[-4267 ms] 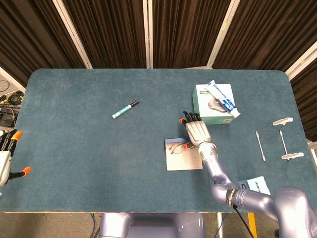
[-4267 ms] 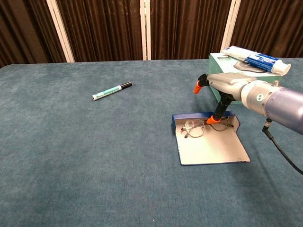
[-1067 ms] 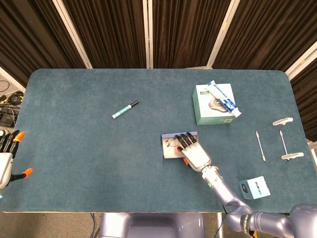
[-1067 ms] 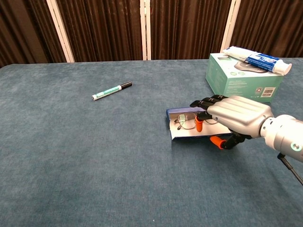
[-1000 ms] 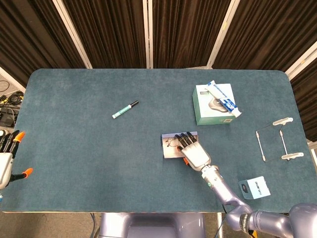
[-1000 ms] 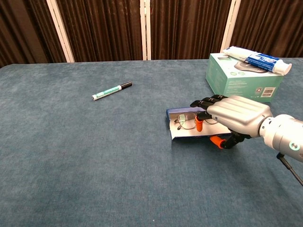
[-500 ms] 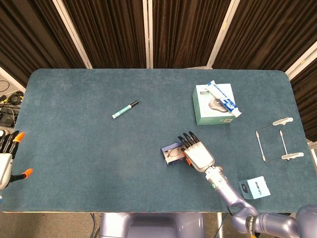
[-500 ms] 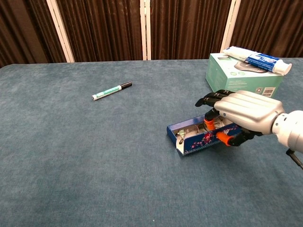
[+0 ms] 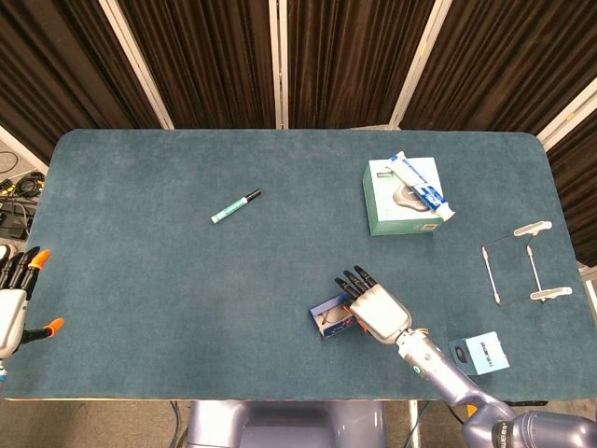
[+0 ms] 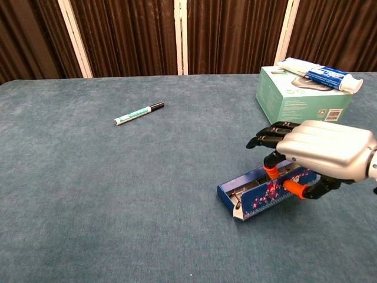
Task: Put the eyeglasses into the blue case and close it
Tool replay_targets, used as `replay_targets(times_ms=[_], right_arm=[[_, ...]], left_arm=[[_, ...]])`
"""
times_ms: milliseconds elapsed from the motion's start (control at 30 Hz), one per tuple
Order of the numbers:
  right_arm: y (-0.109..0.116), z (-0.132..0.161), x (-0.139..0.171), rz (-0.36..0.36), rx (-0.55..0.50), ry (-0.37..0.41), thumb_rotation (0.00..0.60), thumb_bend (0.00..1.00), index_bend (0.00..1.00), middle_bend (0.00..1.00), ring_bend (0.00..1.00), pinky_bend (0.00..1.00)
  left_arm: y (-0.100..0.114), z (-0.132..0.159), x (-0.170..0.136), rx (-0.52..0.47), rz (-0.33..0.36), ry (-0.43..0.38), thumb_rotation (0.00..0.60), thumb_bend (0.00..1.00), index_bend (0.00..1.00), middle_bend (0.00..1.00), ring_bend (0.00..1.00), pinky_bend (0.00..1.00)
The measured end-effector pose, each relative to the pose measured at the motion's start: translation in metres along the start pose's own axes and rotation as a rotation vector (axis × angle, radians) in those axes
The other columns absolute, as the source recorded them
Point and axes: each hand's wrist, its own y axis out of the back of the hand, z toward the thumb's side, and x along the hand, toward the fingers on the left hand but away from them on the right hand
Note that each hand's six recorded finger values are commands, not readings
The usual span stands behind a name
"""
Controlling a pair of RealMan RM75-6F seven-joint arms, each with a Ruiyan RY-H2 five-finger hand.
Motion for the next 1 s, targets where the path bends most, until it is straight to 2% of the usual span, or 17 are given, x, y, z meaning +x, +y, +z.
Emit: replay_targets(times_ms=[233,767,833,867,933,1000], right_arm=[[0.002,0.006,-0.013,0.002,0.030,0.006,0.600,0.45,0.66,0.08,0.00,0.00],[0.009,0.013,-0.044,0.000,0.045,-0.033,0.600,0.45,0.65,0.08,0.00,0.00],[0.009,0.014,-0.045,-0.001,0.046,-0.036,0.600,0.45,0.60,0.08,0.00,0.00],[0.009,0.014,-0.046,-0.001,0.047,-0.039,0.600,0.43,0.54,0.08,0.00,0.00],[0.009,0.014,-0.047,-0.006,0.050,-0.045,0.600,0.33,0.40,0.07,0.00,0.00],[0.010,0.014,-0.048,-0.013,0.051,-0.052,0.600,0.14,0.24,0.05,0.00,0.00]], left_arm=[[-0.001,-0.002,0.002,0.003,-0.004,0.007,0.600,0.00,0.00,0.00,0.00,0.00],[-0.002,-0.003,0.003,0.003,-0.008,0.013,0.600,0.00,0.00,0.00,0.00,0.00],[-0.002,-0.003,0.003,0.002,-0.008,0.013,0.600,0.00,0.00,0.00,0.00,0.00],[-0.002,-0.003,0.003,0.001,-0.008,0.013,0.600,0.00,0.00,0.00,0.00,0.00],[-0.002,-0.003,0.003,0.000,-0.007,0.013,0.600,0.00,0.00,0.00,0.00,0.00],[-0.001,-0.004,0.003,0.000,-0.006,0.012,0.600,0.00,0.00,0.00,0.00,0.00]])
